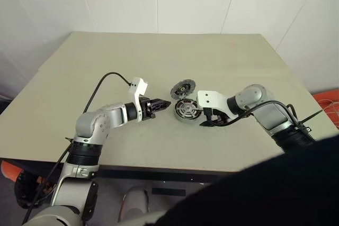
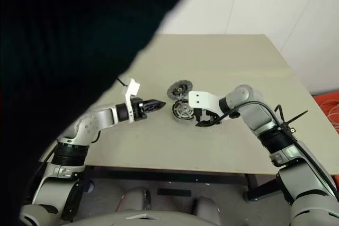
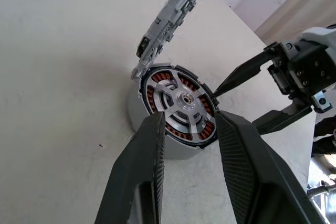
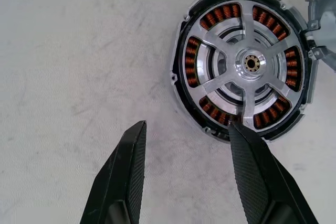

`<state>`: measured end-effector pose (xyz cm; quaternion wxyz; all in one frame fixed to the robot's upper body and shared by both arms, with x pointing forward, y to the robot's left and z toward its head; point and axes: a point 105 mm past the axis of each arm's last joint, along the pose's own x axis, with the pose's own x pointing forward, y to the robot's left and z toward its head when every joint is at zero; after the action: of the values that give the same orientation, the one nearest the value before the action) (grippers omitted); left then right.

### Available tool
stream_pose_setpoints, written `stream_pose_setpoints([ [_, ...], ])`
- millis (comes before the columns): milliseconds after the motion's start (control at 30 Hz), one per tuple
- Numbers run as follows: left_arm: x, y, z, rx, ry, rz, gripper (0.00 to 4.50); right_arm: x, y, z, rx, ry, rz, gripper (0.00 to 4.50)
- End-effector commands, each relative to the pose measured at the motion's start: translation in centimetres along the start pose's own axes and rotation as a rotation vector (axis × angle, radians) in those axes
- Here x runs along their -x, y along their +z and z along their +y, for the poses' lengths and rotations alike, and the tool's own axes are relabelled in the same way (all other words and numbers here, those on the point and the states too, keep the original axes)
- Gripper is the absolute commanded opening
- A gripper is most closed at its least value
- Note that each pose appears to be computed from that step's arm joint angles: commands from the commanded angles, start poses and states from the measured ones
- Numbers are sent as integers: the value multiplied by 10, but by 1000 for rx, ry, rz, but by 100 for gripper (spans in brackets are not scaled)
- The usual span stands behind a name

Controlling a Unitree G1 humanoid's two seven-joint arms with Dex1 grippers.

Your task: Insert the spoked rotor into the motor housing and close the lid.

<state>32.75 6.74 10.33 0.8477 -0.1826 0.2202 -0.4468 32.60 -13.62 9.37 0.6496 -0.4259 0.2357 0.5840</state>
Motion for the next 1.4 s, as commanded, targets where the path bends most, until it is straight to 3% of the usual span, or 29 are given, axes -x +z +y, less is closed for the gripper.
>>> stream_pose_setpoints([
  [33, 1, 11, -7, -31, -17, -40, 165, 9, 18, -6, 121, 2, 1, 278],
  [233, -1, 11, -8, -21, -22, -49, 165, 4, 24, -9, 180, 34, 15, 278],
  [600, 1, 12, -8, -16, -11, -59, 165, -15, 6, -9, 163, 68, 59, 278],
  [1200, 0, 11, -7, -13, -9, -59, 165, -9, -2, -4, 201, 87, 90, 278],
  [1300, 0, 10, -8, -12, -11, -59, 165, -9, 0, -4, 205, 86, 88, 214],
  [1367, -1, 10, -8, -12, -11, -61, 165, -9, 1, -5, 206, 85, 87, 148],
  [1400, -1, 10, -8, -13, -10, -62, 165, -10, 1, -4, 205, 85, 85, 148],
])
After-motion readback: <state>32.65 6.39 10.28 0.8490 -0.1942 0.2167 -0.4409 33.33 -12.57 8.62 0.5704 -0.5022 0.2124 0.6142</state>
